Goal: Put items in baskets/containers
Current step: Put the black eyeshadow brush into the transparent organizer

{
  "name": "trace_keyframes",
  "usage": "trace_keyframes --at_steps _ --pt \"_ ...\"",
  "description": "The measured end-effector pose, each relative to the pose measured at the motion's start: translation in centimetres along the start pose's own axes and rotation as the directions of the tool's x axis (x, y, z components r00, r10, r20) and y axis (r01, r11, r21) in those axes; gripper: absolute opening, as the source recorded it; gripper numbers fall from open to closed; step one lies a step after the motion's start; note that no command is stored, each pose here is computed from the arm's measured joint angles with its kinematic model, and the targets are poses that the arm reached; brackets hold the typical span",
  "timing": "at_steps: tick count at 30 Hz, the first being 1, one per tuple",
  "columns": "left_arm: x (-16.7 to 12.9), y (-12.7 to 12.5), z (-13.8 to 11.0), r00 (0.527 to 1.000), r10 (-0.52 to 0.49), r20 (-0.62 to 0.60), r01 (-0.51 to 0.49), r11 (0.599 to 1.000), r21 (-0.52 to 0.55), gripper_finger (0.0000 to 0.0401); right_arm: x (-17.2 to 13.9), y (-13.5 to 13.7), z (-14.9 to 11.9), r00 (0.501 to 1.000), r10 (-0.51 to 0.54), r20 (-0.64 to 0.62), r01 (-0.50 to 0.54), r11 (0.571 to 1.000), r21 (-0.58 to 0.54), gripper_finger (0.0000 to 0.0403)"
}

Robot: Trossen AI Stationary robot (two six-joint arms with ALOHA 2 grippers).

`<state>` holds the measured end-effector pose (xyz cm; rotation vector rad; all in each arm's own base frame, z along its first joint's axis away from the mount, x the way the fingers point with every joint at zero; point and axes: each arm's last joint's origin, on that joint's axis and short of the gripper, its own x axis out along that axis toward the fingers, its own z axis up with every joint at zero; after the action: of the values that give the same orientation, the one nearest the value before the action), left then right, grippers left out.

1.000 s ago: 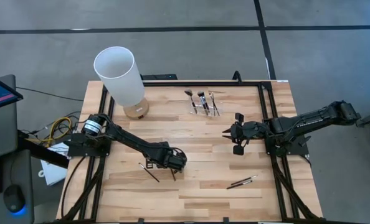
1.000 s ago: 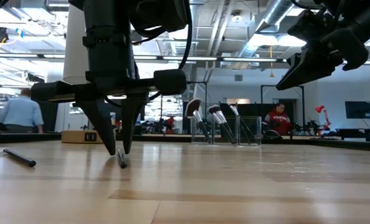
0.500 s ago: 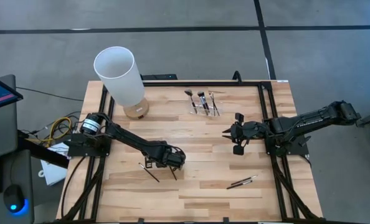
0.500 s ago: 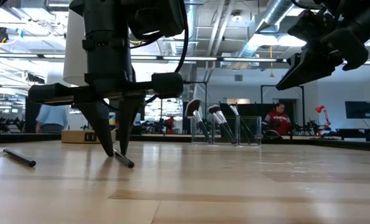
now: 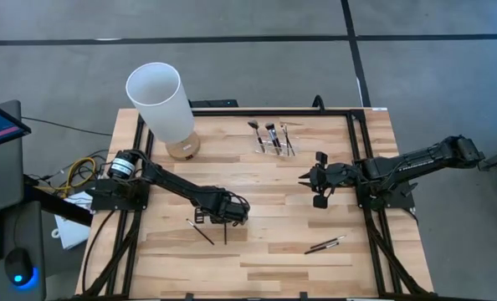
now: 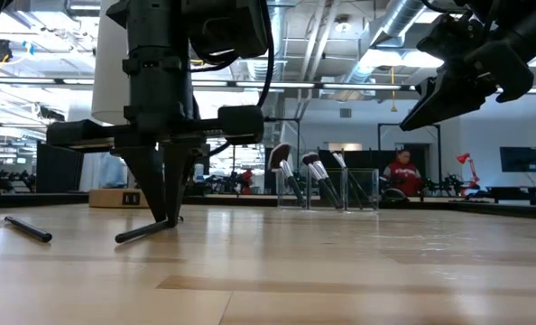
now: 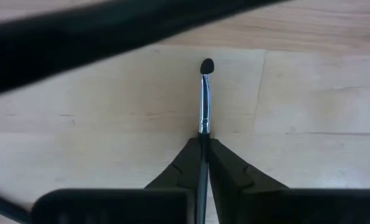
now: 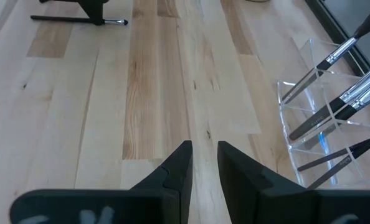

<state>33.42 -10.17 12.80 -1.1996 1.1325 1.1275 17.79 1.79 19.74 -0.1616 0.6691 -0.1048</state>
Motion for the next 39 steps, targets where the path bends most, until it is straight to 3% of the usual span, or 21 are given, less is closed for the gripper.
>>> trace_keyframes --at_steps 7,13,19,22,25,27,30,32,35,39 --pt "-1.5 0.7 0.5 0.996 -0.023 0.086 0.020 0.999 0.026 0.0013 0.0 0.0 0.0 1.000 0.000 0.000 0.000 1.000 -0.002 0.0066" --pt "-4.3 0.6 0.7 0.986 -0.129 0.107 0.125 0.991 0.043 0.0012 0.0 0.0 0.0 1.000 -0.001 0.000 0.001 1.000 -0.002 0.0066" --pt "-7.0 0.8 1.0 0.940 -0.251 0.229 0.237 0.967 0.087 0.0012 0.0 0.0 0.0 1.000 0.000 0.000 0.000 1.000 -0.001 0.0066" --pt "-8.2 0.9 1.2 0.908 -0.306 0.288 0.280 0.951 0.128 0.0013 0.1 0.2 0.2 0.997 0.067 0.032 -0.067 0.998 0.008 0.0066" --pt "-8.9 0.9 1.4 0.869 -0.346 0.355 0.301 0.937 0.177 0.0015 0.6 0.7 0.3 0.941 0.229 0.250 -0.245 0.969 0.033 0.0066" --pt "-9.3 0.8 1.5 0.840 -0.374 0.394 0.313 0.926 0.212 0.0015 0.9 0.7 0.2 0.840 0.308 0.447 -0.362 0.931 0.040 0.0066" --pt "-9.9 0.3 1.5 0.785 -0.436 0.439 0.348 0.898 0.269 0.0015 1.3 -0.1 -0.2 0.718 0.297 0.630 -0.465 0.878 0.116 0.0068" --pt "-10.1 -0.2 1.5 0.744 -0.479 0.465 0.366 0.875 0.316 0.0015 2.1 -0.8 -0.6 0.709 0.293 0.642 -0.513 0.839 0.183 0.0075" --pt "-10.8 -1.2 1.4 0.669 -0.556 0.493 0.387 0.827 0.408 0.0016 4.1 -0.8 -1.3 0.747 0.308 0.589 -0.527 0.814 0.244 0.0098" --pt "-11.9 -2.5 1.2 0.562 -0.655 0.505 0.396 0.749 0.531 0.0015 6.0 -0.2 0.0 0.693 0.349 0.631 -0.583 0.787 0.205 0.0139"
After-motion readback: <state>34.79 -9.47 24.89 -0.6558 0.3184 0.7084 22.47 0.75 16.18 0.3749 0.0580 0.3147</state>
